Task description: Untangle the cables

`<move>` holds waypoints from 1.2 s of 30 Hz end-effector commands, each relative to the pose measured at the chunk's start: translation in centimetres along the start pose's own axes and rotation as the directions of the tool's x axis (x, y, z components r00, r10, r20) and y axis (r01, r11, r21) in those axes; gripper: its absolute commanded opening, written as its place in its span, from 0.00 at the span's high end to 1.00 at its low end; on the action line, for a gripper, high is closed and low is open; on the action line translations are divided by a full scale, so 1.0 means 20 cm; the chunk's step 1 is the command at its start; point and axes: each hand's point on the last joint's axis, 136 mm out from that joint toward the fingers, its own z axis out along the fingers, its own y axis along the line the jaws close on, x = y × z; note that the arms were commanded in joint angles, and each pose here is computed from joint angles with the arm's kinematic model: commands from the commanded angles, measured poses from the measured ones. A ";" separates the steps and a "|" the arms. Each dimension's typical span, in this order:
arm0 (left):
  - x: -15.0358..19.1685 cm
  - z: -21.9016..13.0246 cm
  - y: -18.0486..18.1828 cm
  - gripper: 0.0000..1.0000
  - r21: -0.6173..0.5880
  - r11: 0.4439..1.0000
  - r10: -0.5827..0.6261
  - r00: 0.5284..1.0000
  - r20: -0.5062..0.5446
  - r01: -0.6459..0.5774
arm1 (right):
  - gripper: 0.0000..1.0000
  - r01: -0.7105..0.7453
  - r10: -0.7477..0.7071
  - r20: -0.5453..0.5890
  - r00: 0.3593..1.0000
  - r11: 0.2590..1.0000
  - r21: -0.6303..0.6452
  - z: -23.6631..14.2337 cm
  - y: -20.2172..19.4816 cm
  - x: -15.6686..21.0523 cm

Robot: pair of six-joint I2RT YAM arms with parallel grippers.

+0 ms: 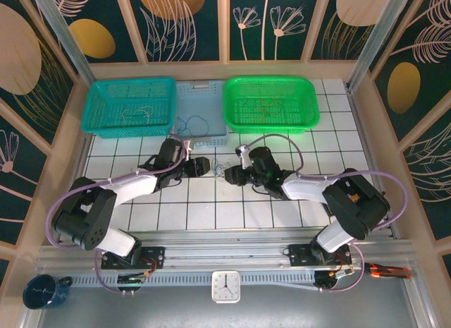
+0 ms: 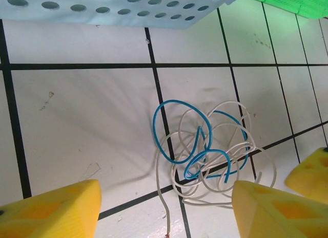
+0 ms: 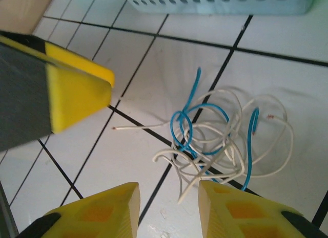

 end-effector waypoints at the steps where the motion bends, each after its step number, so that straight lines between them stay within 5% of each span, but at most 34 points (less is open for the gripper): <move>1: 0.04 -0.01 -0.02 0.37 -0.012 1.000 0.028 0.999 -0.027 -0.029 | 0.61 0.027 -0.028 0.049 0.998 0.999 0.029 -0.04 0.01 -0.11; 12: 0.07 0.08 -0.04 0.56 -0.060 0.995 0.075 0.995 -0.070 -0.079 | 0.54 0.010 -0.016 0.083 0.996 0.997 0.073 -0.07 -0.03 -0.14; 26: 0.11 0.14 0.02 0.61 -0.121 0.988 0.086 0.990 -0.110 -0.099 | 0.51 -0.003 -0.006 0.094 0.996 0.996 0.092 -0.10 -0.06 -0.12; 36: 0.12 0.18 0.02 0.75 -0.123 0.987 0.090 0.988 -0.123 -0.106 | 0.51 -0.009 0.001 0.100 0.995 0.996 0.086 -0.10 -0.06 -0.12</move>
